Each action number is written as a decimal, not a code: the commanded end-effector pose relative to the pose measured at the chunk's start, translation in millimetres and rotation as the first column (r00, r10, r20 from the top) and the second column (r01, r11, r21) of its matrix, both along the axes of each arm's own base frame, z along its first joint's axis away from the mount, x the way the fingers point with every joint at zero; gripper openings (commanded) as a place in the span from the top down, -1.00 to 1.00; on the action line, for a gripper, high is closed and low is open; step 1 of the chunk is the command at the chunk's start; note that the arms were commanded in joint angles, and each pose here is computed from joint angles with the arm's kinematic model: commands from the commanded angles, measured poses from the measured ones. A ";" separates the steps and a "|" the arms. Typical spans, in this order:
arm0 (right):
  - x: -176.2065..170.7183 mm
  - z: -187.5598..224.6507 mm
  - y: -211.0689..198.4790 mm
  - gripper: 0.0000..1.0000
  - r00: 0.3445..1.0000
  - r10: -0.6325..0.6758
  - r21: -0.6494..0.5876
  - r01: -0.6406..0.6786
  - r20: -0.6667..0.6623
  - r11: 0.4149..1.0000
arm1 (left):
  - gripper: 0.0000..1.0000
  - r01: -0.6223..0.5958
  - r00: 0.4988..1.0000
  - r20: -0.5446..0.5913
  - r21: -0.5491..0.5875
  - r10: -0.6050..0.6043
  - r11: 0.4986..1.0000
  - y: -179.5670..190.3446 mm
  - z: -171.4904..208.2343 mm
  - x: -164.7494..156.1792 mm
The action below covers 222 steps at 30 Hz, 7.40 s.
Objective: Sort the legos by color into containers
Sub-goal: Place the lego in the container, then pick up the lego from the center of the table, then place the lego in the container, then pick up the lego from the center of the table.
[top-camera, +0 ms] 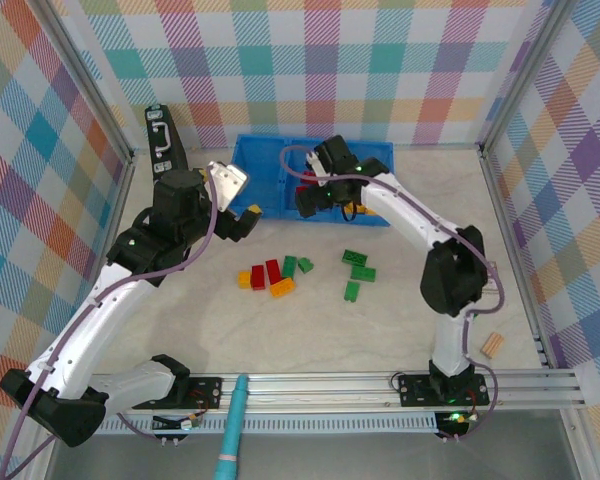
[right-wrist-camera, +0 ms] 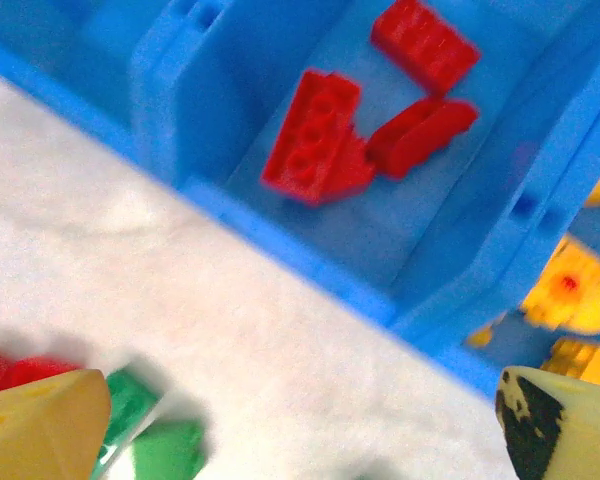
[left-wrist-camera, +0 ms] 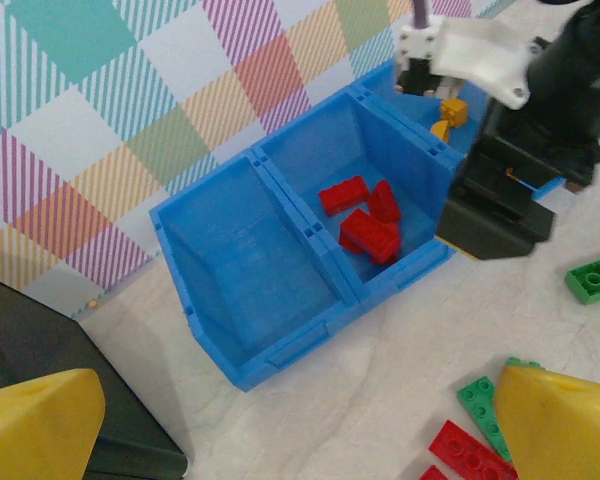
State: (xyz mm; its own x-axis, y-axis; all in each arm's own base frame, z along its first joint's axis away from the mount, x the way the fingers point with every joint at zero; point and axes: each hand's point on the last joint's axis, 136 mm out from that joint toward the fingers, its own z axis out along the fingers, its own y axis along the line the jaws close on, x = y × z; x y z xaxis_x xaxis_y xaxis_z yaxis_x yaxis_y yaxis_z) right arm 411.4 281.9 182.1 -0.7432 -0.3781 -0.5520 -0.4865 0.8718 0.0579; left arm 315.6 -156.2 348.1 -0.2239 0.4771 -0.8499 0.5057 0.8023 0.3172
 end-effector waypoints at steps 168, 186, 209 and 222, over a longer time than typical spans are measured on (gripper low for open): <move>8.0 25.7 45.3 -0.71 0.990 -0.126 0.030 0.124 0.063 0.992 | -0.99 -0.054 0.994 0.078 -0.248 0.076 0.967 39.0 42.0 -17.3; -130.3 -65.0 162.3 -0.43 0.919 -0.178 0.095 0.224 -0.351 0.970 | -1.00 -0.063 0.967 0.212 -0.342 0.142 0.938 61.6 92.8 -57.6; -149.7 -118.1 195.4 -0.28 0.900 -0.109 0.025 0.131 -0.422 0.991 | -0.99 -0.066 0.961 0.231 -0.346 0.153 0.936 65.6 97.5 -63.5; -148.2 -130.8 200.2 -0.12 0.899 -0.096 -0.006 0.103 -0.428 0.995 | -0.99 -0.077 0.960 0.227 -0.339 0.161 0.938 66.6 94.6 -60.9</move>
